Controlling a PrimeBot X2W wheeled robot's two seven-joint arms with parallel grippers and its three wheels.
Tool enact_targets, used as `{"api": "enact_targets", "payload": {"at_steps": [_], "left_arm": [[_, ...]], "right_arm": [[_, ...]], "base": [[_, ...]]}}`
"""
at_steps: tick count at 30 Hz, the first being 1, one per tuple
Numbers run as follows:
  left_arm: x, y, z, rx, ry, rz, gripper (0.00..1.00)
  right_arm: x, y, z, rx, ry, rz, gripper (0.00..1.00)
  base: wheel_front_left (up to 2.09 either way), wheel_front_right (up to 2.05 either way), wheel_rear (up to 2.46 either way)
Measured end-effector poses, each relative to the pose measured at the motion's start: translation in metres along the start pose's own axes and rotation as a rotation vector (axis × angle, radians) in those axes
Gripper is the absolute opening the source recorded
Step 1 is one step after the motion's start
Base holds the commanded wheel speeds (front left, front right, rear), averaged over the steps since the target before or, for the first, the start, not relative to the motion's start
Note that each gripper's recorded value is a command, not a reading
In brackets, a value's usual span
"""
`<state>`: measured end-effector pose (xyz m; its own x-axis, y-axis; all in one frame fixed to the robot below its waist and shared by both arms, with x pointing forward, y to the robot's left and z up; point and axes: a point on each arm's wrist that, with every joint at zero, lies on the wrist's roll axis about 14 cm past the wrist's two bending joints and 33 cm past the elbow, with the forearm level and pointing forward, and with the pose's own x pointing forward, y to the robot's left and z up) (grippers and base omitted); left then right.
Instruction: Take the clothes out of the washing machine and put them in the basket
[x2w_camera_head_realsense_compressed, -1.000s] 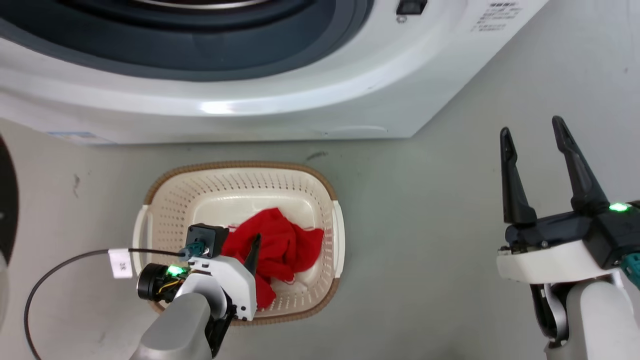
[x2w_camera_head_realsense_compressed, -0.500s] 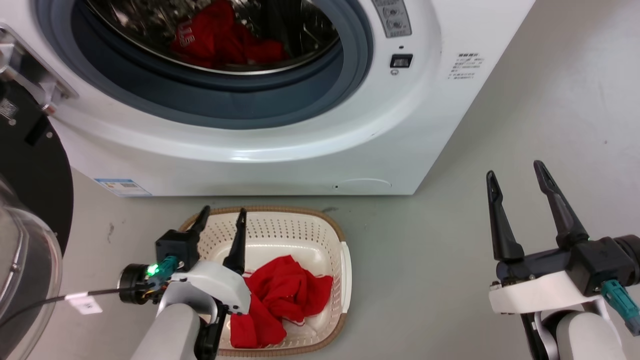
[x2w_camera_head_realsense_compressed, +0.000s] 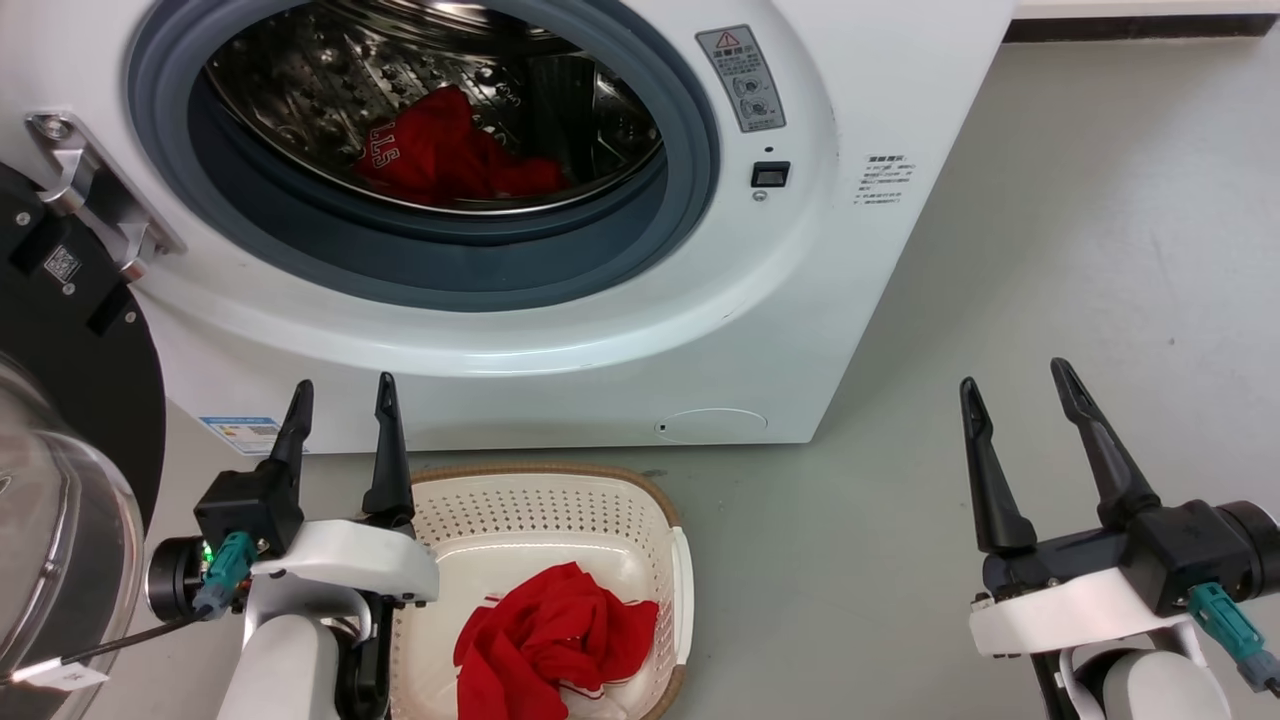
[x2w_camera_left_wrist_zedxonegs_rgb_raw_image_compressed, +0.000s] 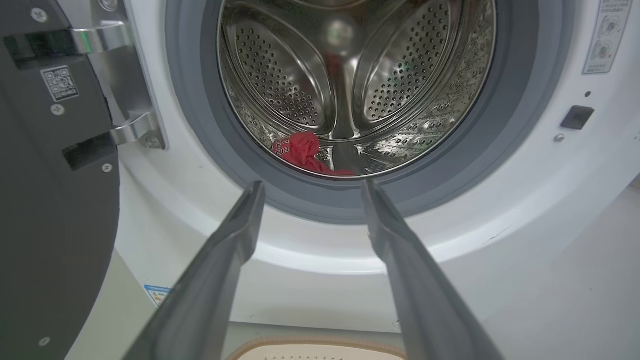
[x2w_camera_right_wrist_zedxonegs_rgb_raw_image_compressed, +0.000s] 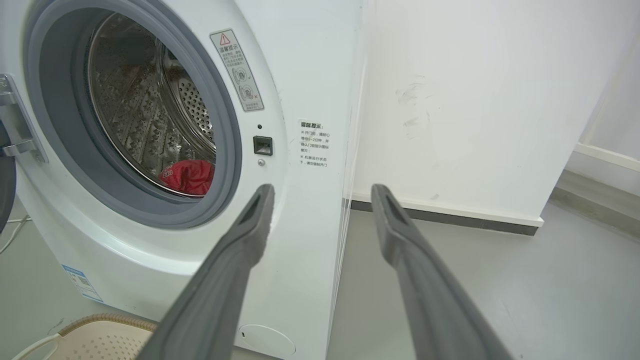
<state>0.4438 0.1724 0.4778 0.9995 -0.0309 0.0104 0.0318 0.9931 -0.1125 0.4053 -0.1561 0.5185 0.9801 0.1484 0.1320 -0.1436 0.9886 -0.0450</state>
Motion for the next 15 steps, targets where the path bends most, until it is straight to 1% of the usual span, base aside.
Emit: {"api": "enact_targets", "payload": {"at_steps": [5, 10, 13, 15], "left_arm": [[0.012, -0.001, -0.008, 0.007, 0.021, -0.004, 1.0], [0.043, -0.004, -0.009, 0.03, 0.02, -0.024, 1.0], [0.065, -0.006, -0.015, 0.074, 0.035, -0.052, 1.0], [0.09, -0.008, -0.022, 0.117, 0.054, -0.075, 1.0]], "right_arm": [[0.0, -0.001, -0.002, 0.005, 0.005, -0.003, 1.0], [0.008, -0.006, -0.006, 0.002, 0.008, -0.013, 1.0], [0.015, -0.009, -0.011, 0.0, 0.015, -0.018, 1.0], [0.021, -0.013, -0.018, 0.002, 0.024, -0.025, 1.0]], "base": [[0.0, 0.0, 0.0], [0.0, 0.0, 0.0], [0.0, 0.0, 0.0], [0.0, 0.0, 0.0]]}}
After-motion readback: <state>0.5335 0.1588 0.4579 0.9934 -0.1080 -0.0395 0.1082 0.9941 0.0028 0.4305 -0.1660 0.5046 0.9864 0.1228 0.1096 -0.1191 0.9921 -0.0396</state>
